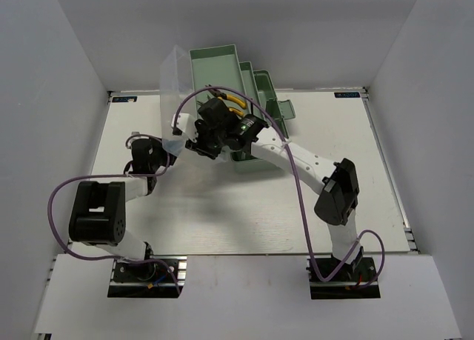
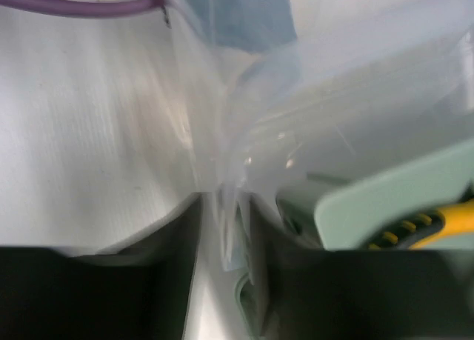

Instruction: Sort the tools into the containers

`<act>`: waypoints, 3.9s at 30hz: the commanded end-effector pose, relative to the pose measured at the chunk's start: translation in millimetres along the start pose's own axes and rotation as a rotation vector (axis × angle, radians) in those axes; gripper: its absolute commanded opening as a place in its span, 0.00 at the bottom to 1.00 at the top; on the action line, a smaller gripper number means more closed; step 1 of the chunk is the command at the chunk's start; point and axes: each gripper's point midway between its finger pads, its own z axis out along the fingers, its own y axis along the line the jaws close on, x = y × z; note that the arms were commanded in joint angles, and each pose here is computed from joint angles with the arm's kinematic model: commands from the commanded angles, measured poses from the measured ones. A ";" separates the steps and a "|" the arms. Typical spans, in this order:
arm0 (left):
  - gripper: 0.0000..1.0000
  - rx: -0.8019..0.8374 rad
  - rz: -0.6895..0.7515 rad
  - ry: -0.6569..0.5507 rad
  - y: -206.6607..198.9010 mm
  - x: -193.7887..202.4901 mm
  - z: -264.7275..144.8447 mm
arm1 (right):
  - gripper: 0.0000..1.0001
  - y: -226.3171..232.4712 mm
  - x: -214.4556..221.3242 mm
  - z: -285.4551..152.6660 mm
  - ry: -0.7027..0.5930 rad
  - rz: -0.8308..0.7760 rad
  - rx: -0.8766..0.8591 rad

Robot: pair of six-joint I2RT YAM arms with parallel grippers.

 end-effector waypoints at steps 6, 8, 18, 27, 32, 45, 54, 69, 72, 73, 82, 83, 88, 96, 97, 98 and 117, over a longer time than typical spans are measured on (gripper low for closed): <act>0.47 0.127 0.040 0.087 -38.8 3.7 14.3 | 0.70 2.3 -84.9 -92.0 -0.239 -0.081 0.014; 0.47 0.119 0.037 0.090 -36.7 4.3 14.4 | 0.72 10.2 -78.8 -108.1 -0.207 -0.078 -0.019; 0.47 0.135 0.071 0.073 -63.6 -11.0 20.9 | 0.00 -133.4 -19.8 -207.0 -0.049 -0.004 0.842; 0.47 0.196 0.120 0.080 -114.8 -25.9 29.6 | 0.00 -217.9 209.7 -204.1 0.293 0.478 0.913; 0.47 0.234 0.155 0.095 -142.9 -24.6 35.0 | 0.00 -206.2 271.7 -153.9 0.339 0.715 0.645; 0.41 0.340 0.197 0.329 -183.0 21.4 67.6 | 0.00 -139.3 221.4 -70.6 -0.079 1.066 -0.070; 0.40 0.440 0.241 0.542 -202.2 77.1 52.3 | 0.00 -135.2 208.4 -76.6 -0.154 1.092 -0.107; 0.42 0.176 0.560 -0.035 -208.2 -25.2 -31.5 | 0.04 -160.2 260.1 -146.7 0.020 0.911 0.458; 0.36 0.120 0.618 0.073 -173.0 -7.8 -7.9 | 0.08 -159.8 240.2 -142.3 -0.029 0.896 0.376; 0.35 0.131 0.634 0.146 -164.5 8.1 -1.3 | 0.10 -159.7 236.4 -141.3 -0.034 0.892 0.361; 0.24 0.000 0.716 0.387 -93.8 59.8 56.1 | 0.15 -187.2 223.6 -138.7 -0.004 0.854 0.401; 0.24 -0.002 0.715 0.416 -87.9 68.3 58.5 | 0.17 -190.3 220.4 -140.3 -0.009 0.855 0.404; 0.23 0.137 0.733 0.588 -90.6 111.8 60.9 | 0.17 -192.5 222.0 -141.3 -0.015 0.867 0.430; 0.23 0.197 0.774 0.708 -93.0 143.5 51.4 | 0.17 -197.3 228.2 -161.6 0.000 0.826 0.525; 0.23 0.195 0.780 0.708 -93.1 146.9 51.1 | 0.17 -199.6 226.4 -166.3 0.002 0.818 0.549; 0.23 0.195 0.780 0.708 -93.1 146.9 51.1 | 0.17 -201.0 228.7 -170.7 0.012 0.816 0.572; 1.00 0.133 1.122 0.361 -102.1 59.3 -53.6 | 0.90 -132.4 229.8 -232.0 0.007 0.793 0.661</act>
